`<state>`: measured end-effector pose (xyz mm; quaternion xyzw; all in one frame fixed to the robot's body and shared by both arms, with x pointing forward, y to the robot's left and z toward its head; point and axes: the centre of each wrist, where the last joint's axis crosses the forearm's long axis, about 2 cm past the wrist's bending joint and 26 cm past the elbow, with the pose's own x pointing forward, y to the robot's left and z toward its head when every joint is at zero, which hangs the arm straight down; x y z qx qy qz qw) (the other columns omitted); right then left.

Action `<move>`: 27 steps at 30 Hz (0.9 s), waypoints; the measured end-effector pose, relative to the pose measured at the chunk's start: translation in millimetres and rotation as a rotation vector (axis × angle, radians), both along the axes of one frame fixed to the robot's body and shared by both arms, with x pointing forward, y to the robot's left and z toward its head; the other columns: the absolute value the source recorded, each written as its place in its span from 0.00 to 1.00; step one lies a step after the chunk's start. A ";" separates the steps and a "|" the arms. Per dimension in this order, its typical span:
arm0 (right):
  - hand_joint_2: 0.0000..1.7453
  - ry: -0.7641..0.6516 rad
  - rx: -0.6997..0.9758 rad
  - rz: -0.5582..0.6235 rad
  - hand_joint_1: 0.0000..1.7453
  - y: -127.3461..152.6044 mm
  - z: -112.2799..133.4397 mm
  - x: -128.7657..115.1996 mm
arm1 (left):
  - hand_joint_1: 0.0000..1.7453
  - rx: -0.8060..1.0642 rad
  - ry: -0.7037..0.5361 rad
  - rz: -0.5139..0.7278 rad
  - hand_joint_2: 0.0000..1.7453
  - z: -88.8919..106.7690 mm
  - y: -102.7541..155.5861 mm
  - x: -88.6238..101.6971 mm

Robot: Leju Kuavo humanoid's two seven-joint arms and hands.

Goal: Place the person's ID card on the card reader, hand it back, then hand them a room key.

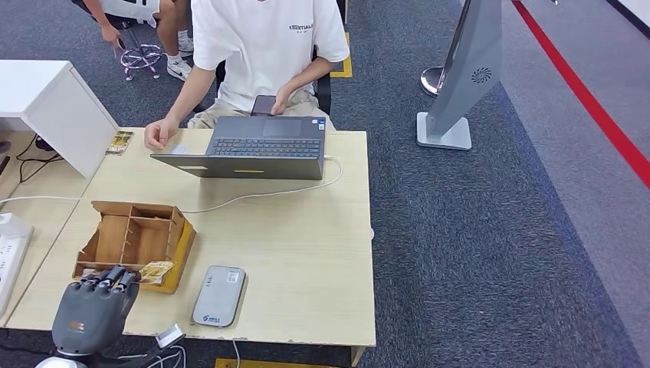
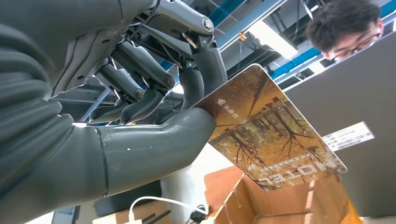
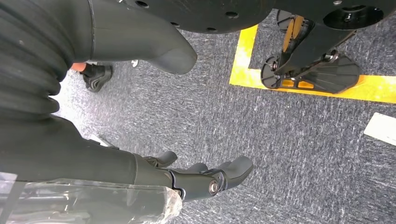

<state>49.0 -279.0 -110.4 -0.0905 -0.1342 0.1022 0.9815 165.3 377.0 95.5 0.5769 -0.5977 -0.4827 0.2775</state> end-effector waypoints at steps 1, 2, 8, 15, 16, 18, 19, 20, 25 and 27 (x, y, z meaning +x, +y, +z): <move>1.00 0.000 0.000 0.000 0.00 0.0 0.0 -0.1 | 1.00 0.001 -0.001 -0.006 1.00 0.6 -0.6 -0.2; 1.00 0.000 0.000 0.000 0.00 0.0 0.0 -0.2 | 1.00 0.002 -0.003 -0.011 1.00 1.2 -1.2 -0.3; 1.00 0.001 0.000 -0.001 0.00 0.0 0.0 -0.3 | 1.00 0.003 -0.010 -0.025 1.00 3.5 -3.2 -0.3; 1.00 0.001 0.001 -0.011 0.00 -0.2 -0.1 -0.6 | 1.00 0.021 -0.027 -0.044 1.00 6.5 -6.5 -2.0; 1.00 0.001 0.002 -0.017 0.00 -0.3 -0.1 -0.8 | 1.00 0.034 -0.034 -0.052 1.00 9.8 -9.2 -2.9; 1.00 0.001 0.004 -0.030 0.00 -0.5 -0.2 -1.2 | 1.00 0.063 -0.046 -0.078 1.00 20.2 -17.2 -4.8; 1.00 0.000 0.004 -0.035 0.00 -0.6 -0.2 -1.3 | 1.00 0.077 -0.048 -0.095 1.00 26.5 -22.0 -5.4; 1.00 0.000 0.005 -0.040 0.00 -0.7 -0.2 -1.5 | 1.00 0.090 -0.048 -0.114 1.00 32.7 -26.3 -6.1; 1.00 0.000 0.009 -0.049 0.00 -0.9 -0.4 -2.6 | 1.00 0.111 -0.088 -0.201 1.00 62.9 -42.0 -6.0; 1.00 0.003 0.013 -0.017 0.00 -0.5 -0.3 -1.6 | 1.00 0.087 -0.172 -0.167 1.00 78.5 -42.9 21.9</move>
